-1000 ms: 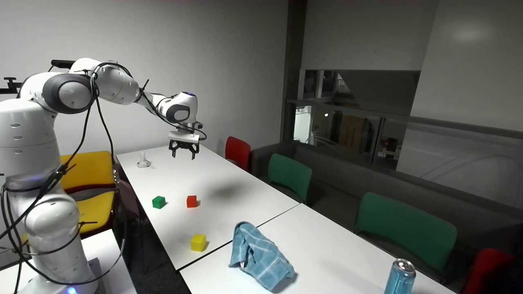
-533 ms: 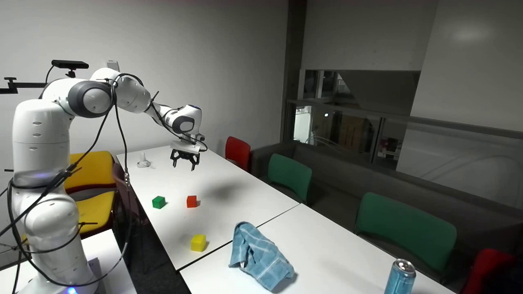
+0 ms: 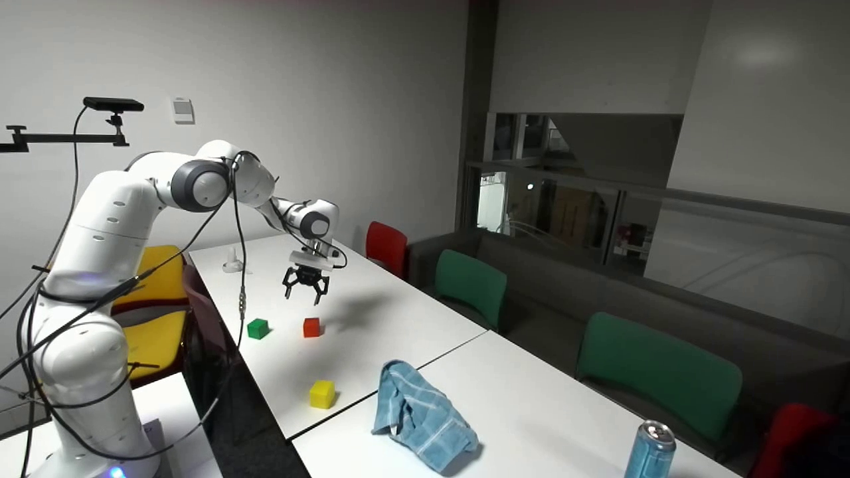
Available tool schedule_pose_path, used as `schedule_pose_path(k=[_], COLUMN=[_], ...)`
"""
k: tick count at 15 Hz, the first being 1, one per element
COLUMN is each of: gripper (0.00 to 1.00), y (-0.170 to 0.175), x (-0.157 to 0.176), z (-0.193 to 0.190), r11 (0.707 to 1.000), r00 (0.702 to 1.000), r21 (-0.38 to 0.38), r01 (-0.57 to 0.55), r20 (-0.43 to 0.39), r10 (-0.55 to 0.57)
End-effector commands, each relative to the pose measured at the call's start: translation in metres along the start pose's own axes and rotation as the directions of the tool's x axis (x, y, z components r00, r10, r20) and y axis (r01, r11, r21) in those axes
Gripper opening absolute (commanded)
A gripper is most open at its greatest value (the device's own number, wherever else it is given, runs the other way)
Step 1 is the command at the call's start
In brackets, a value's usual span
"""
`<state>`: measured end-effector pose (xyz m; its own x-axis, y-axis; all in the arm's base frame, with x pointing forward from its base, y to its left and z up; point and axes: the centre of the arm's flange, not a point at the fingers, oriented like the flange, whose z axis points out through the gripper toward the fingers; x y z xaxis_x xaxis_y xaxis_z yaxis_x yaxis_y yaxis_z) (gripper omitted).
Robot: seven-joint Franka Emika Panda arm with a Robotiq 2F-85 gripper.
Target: Pick up the orange and green object and place them on top of the yellow object
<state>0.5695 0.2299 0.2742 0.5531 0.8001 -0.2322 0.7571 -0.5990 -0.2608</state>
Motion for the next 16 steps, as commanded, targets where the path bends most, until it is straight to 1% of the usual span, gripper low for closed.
schedule_pose_path(k=[1, 3, 4, 5, 6, 12, 14, 16], gripper=[1.00, 1.00, 1.00, 1.00, 1.00, 1.00, 1.00, 1.00], y=[0.003, 0.001, 0.000, -0.003, -0.007, -0.008, -0.002, 0.003], x=[0.021, 0.026, 0.026, 0.025, 0.024, 0.027, 0.031, 0.039], z=[-0.004, -0.001, 0.001, 0.001, 0.007, 0.013, 0.015, 0.025], r11=[0.997, 0.992, 0.990, 0.986, 0.993, 0.993, 0.996, 0.989], r00=[0.997, 0.994, 0.992, 0.986, 0.994, 0.994, 0.998, 0.995], r21=[-0.041, -0.065, -0.064, -0.030, -0.044, -0.037, -0.083, -0.149], r01=[0.070, 0.109, 0.128, 0.164, 0.106, 0.110, 0.035, -0.014], r20=[0.022, 0.022, 0.018, 0.016, 0.026, 0.032, -0.048, -0.096], r10=[-0.069, -0.108, -0.127, -0.163, -0.105, -0.109, -0.039, 0.000])
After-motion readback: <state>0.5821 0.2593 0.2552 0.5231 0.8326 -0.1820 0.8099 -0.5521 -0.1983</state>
